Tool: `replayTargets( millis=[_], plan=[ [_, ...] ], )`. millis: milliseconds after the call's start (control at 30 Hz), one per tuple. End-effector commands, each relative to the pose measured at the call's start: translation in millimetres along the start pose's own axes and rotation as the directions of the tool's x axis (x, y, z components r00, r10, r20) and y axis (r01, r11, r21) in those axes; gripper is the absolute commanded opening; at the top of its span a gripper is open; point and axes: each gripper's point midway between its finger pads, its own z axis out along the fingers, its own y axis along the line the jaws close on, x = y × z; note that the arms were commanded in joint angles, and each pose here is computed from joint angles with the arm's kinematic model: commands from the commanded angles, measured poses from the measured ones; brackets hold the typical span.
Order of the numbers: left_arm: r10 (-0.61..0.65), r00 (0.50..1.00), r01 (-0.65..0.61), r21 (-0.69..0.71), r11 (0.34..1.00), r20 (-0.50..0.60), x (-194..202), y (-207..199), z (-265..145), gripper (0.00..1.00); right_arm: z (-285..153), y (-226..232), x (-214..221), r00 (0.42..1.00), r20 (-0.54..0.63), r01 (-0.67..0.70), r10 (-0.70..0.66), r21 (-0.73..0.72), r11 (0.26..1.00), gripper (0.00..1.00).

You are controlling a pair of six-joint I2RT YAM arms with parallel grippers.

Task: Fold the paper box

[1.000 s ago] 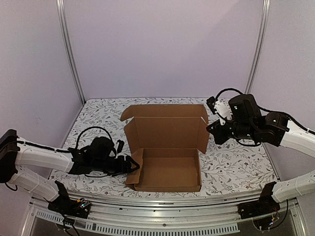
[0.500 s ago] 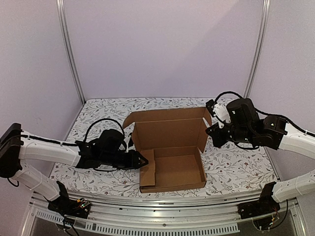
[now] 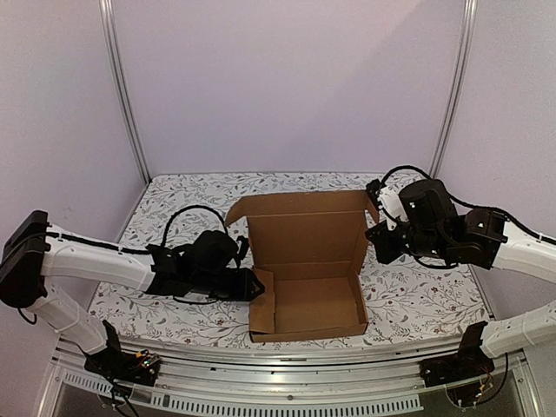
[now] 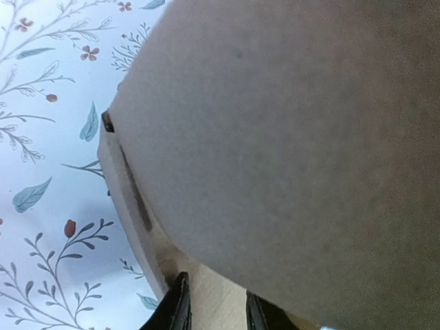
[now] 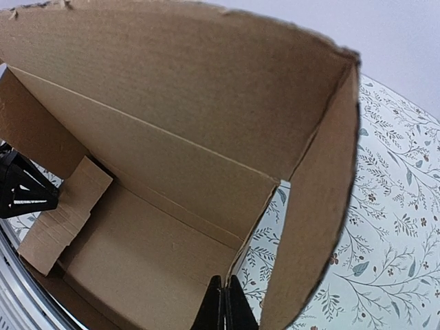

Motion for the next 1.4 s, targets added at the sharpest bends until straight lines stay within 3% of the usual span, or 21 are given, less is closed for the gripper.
replayTargets(
  millis=[0, 500, 767, 1033, 1233, 1367],
  plan=[
    [0.093, 0.993, -0.098, -0.065, 0.993, -0.074, 20.6, 3.3, 4.8, 0.26, -3.5, 6.3, -1.7, 1.000, 0.027, -0.008, 0.009, -0.021, 1.000, 0.00],
    [0.239, 0.971, -0.240, -0.022, 0.971, -0.015, -8.2, -27.7, -55.0, 0.32, -2.8, -1.7, 6.2, 0.999, 0.019, -0.033, 0.032, 0.019, 0.999, 0.00],
    [0.328, 0.941, -0.309, -0.184, 0.933, 0.080, -46.0, -18.5, -104.5, 0.32, -5.0, -1.4, 4.1, 0.999, 0.027, -0.033, 0.033, 0.022, 0.999, 0.00],
    [0.363, 0.925, -0.338, -0.199, 0.920, 0.109, -66.4, -33.8, -120.1, 0.30, -7.0, -1.7, 0.4, 0.999, 0.037, -0.040, 0.038, 0.028, 0.999, 0.00],
    [0.406, 0.909, -0.364, -0.293, 0.884, 0.098, -76.7, -24.7, -134.5, 0.38, -5.1, -0.2, -0.2, 0.999, 0.032, -0.036, 0.035, 0.026, 0.999, 0.00],
    [0.419, 0.903, -0.378, -0.288, 0.880, 0.093, -78.3, -27.4, -126.8, 0.38, -5.6, -0.1, -1.4, 0.999, 0.036, -0.038, 0.037, 0.025, 0.999, 0.00]
  ],
)
